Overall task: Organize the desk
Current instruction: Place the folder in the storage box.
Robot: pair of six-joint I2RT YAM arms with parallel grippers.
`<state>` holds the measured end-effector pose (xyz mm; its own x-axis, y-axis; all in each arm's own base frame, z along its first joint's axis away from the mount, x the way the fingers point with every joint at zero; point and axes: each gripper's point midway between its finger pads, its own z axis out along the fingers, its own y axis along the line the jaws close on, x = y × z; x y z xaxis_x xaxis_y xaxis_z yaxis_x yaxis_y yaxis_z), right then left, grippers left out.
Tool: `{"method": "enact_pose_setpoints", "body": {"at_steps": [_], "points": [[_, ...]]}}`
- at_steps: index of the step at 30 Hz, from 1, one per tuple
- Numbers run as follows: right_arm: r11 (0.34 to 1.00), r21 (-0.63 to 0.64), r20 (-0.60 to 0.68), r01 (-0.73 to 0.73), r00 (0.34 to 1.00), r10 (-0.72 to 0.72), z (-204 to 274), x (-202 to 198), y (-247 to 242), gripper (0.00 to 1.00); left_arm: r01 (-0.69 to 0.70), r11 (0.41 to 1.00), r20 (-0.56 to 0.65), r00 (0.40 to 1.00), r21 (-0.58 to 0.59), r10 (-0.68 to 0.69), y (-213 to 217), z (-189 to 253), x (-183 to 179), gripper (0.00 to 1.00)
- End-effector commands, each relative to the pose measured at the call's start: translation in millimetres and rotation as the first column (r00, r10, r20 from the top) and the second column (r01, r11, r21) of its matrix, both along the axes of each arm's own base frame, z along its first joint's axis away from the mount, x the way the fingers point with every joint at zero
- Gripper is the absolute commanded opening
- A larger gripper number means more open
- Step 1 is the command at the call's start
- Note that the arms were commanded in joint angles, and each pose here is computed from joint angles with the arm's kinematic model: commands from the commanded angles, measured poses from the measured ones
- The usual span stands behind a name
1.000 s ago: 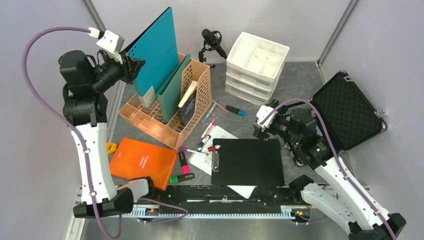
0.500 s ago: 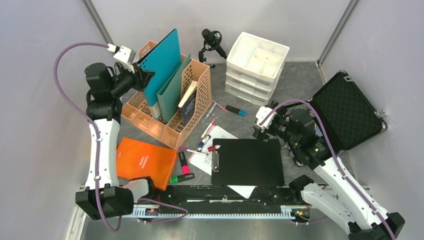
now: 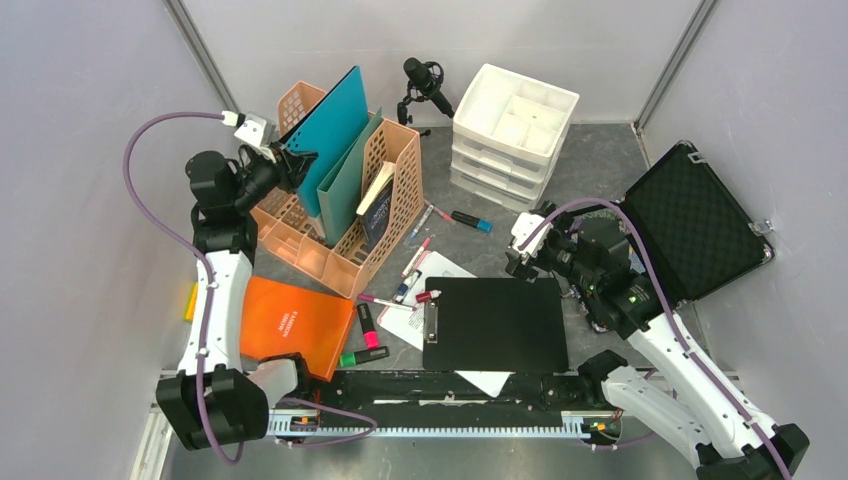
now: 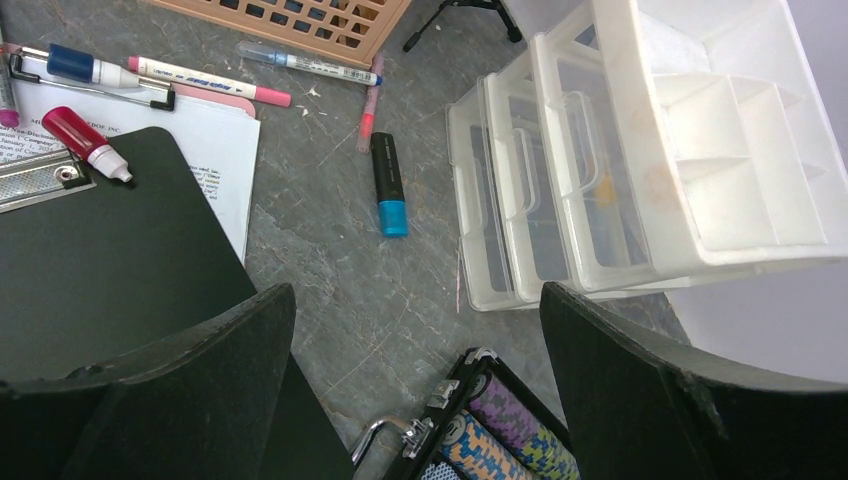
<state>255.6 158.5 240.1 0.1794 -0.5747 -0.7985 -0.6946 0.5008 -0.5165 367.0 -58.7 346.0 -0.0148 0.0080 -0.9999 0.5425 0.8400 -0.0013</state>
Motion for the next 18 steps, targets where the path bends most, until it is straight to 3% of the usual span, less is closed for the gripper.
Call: {"method": "enact_pose_setpoints", "body": {"at_steps": [1,18], "points": [[0.999,0.032,0.019,0.001,1.000,-0.001,8.7,2.2,2.0,0.98,0.038,0.999,0.166,0.985,0.008,-0.039,-6.6,39.0,-10.3,0.02],[1.000,0.025,0.001,-0.009,1.000,0.009,1.5,2.4,3.5,0.98,0.059,0.991,0.079,0.995,0.122,-0.069,-3.7,-38.1,-5.6,0.02]]}}
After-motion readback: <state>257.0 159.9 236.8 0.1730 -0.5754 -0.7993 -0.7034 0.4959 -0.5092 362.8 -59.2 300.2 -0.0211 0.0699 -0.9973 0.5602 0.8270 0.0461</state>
